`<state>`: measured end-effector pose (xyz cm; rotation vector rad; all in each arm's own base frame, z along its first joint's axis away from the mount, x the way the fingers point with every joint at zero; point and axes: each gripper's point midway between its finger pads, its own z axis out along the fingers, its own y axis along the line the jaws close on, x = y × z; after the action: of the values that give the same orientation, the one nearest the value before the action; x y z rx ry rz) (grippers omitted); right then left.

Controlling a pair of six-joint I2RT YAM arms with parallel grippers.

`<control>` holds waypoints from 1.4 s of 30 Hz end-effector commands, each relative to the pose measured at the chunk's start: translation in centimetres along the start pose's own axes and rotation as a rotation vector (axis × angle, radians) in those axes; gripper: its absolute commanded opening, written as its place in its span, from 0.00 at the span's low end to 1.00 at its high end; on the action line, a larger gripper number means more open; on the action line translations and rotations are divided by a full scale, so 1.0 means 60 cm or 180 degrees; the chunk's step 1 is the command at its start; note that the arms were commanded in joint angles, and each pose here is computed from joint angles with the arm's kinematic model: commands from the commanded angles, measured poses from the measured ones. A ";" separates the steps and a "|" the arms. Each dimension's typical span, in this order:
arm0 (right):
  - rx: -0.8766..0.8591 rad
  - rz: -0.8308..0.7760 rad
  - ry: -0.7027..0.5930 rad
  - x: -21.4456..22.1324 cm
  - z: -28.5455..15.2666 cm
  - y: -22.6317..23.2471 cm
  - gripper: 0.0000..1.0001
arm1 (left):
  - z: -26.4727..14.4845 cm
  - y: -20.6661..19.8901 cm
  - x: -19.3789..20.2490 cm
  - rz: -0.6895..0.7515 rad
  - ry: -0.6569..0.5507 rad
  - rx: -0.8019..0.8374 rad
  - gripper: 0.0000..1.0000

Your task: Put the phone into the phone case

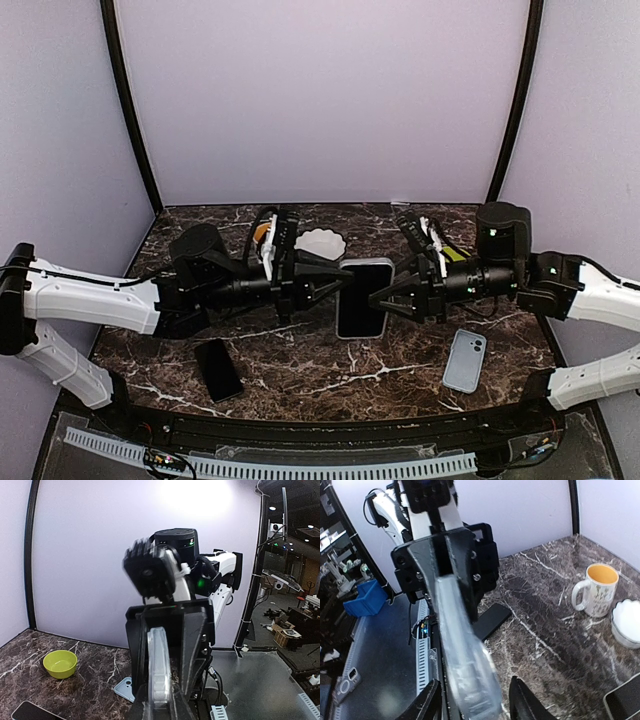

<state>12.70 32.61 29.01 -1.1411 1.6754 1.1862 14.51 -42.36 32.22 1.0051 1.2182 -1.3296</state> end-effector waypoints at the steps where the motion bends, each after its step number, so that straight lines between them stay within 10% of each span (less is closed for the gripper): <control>1: -0.0121 0.0021 -0.0155 -0.018 0.004 0.007 0.31 | -0.006 -0.032 -0.102 0.0173 -0.0504 0.0186 0.00; 5: -0.0117 -0.0036 -0.0223 -0.027 0.000 0.009 0.00 | -0.012 -0.032 -0.100 0.0149 -0.0492 0.0161 0.00; 7: -0.0127 -0.0091 -0.0297 -0.041 -0.008 0.015 0.00 | -0.012 -0.033 -0.093 0.0155 -0.0443 0.0175 0.06; 10: -0.0141 -0.0242 -0.0511 -0.077 -0.031 0.030 0.00 | -0.009 -0.027 -0.055 0.0117 -0.0211 0.0153 0.42; 16: -0.0154 -0.0491 -0.0760 -0.133 -0.066 0.055 0.00 | 0.005 -0.037 0.024 -0.0111 0.0275 0.0428 0.57; 19: -0.0149 -0.0513 -0.0745 -0.138 -0.065 0.056 0.00 | 0.013 -0.038 0.043 -0.0187 0.0361 0.0504 0.53; 25: -0.0132 -0.0499 -0.0700 -0.134 -0.061 0.052 0.00 | 0.019 -0.032 0.047 -0.0186 0.0361 0.0475 0.04; 31: 0.0074 -0.0405 -0.0621 -0.119 -0.057 0.029 0.00 | 0.015 -0.027 0.046 -0.0184 0.0334 0.0387 0.02; 37: 0.0677 0.0094 -0.0159 -0.053 -0.038 -0.059 0.00 | -0.001 -0.003 0.046 -0.0163 0.0330 0.0037 0.67; 42: 0.0909 0.0896 0.0381 0.054 -0.014 -0.138 0.00 | -0.025 0.060 0.037 -0.0080 0.0356 -0.0726 0.89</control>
<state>16.78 30.99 28.97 -0.9850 1.8285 1.0580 15.16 -42.93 27.40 1.0546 1.4111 -1.2893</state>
